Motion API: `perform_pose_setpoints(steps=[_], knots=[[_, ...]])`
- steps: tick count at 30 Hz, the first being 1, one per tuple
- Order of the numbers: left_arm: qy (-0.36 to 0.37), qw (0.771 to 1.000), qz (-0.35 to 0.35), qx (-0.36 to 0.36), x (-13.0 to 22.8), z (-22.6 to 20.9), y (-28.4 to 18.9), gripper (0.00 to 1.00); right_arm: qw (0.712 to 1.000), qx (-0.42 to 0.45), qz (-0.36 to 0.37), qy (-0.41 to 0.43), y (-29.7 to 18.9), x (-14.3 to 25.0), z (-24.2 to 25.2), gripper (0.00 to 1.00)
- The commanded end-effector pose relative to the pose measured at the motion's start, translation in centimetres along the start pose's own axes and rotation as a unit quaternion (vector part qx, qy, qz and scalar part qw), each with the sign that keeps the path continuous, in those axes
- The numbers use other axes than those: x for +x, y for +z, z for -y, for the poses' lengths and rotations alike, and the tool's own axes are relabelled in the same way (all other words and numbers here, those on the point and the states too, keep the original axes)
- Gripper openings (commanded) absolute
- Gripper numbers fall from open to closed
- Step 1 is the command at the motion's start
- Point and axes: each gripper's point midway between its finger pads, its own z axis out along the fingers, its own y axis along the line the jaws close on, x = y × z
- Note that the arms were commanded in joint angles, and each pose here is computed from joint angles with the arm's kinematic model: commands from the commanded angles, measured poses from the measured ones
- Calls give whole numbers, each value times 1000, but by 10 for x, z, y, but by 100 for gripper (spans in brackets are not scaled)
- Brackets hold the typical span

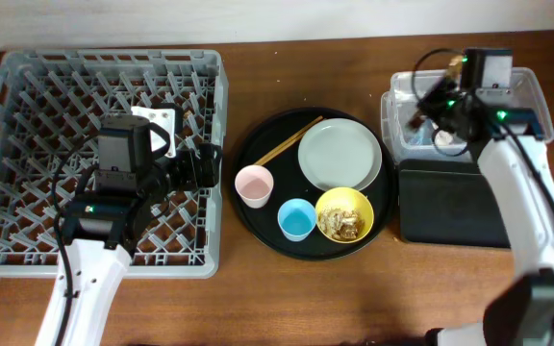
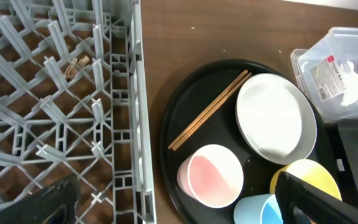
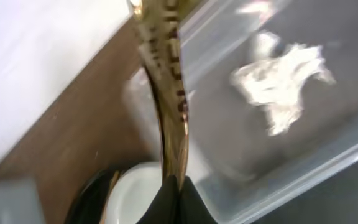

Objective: Sort waste into correct bins and load items into the dishwasher rack
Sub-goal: 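Lift the trash and drop it into the clear plastic bin, then grasp the blue cup with the left gripper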

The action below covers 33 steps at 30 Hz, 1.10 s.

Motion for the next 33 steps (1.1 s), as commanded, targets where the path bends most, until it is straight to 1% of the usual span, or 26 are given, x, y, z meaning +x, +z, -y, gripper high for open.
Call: perform_pose_setpoints(steps=[1,2,4,5,7,9,10,11,13,15,16,17,18,19,20,21,22,23,24,25,26,27,28,29,30,33], knots=[[-1,1000,8,8,-7,5,-3,99,998,47,20,49,41,-16,34,34],[-1,1000,8,8,-7,5,-3,99,999,21,7,28,40,-17,28,60],[-1,1000,8,8,-7,5,-3,99,999,-38,-13,-19,24,-15,6,68],[-1,1000,8,8,-7,5,-3,99,994,-83,-41,-56,2,-2,-10,68],[-1,1000,8,8,-7,5,-3,99,977,-129,-116,-124,-47,49,-31,68],[-1,1000,8,8,-7,5,-3,99,954,-123,-191,-196,-72,108,-36,64],[-1,1000,8,8,-7,5,-3,99,922,-101,-278,-250,-84,171,-34,59],[-1,1000,8,8,-7,5,-3,99,901,-92,-317,-280,-86,205,-35,54],[-1,1000,8,8,-7,5,-3,99,870,-70,-349,-340,-78,256,-35,53],[-1,1000,8,8,-7,5,-3,99,858,-44,-356,-368,-58,286,-34,53],[-1,1000,11,9,-9,5,-3,99,853,-42,-362,-374,-48,296,-36,53],[0,1000,15,10,-11,6,-3,99,850,-34,-370,-374,-38,304,-35,48],[0,1000,14,10,-10,6,-3,99,843,-21,-388,-373,-30,317,-29,40],[-9,999,-7,48,-1,18,-4,99,837,-15,-397,-375,-26,324,-26,35],[-20,998,-17,63,3,24,-4,99,835,-14,-402,-375,-25,327,-25,21],[-22,998,-11,63,0,24,-4,99,835,-19,-402,-375,-27,327,-26,13],[-54,997,-10,59,-2,19,-5,99,838,-25,-397,-375,-32,323,-30,7],[-94,994,-8,61,-5,13,-7,99,839,-33,-391,-377,-39,319,-33,4],[-102,990,-8,92,-8,19,-10,99,841,-42,-384,-378,-47,313,-37,4],[-111,980,-8,166,-14,35,-19,99,841,-66,-371,-388,-64,297,-45,4],[-107,964,-5,244,-22,52,-32,99,837,-120,-363,-392,-84,281,-61,4],[-97,928,5,359,-36,72,-60,99,788,-291,-353,-413,-132,262,-100,4],[-78,905,2,418,-39,87,-76,99,742,-404,-330,-423,-168,246,-122,4],[-68,887,-8,456,-37,98,-87,98,689,-511,-304,-416,-204,232,-142,4],[-61,862,-29,502,-33,113,-102,99,622,-614,-284,-394,-241,221,-160,4],[-57,840,-57,536,-25,127,-113,99,561,-682,-265,-388,-267,215,-170,4]])
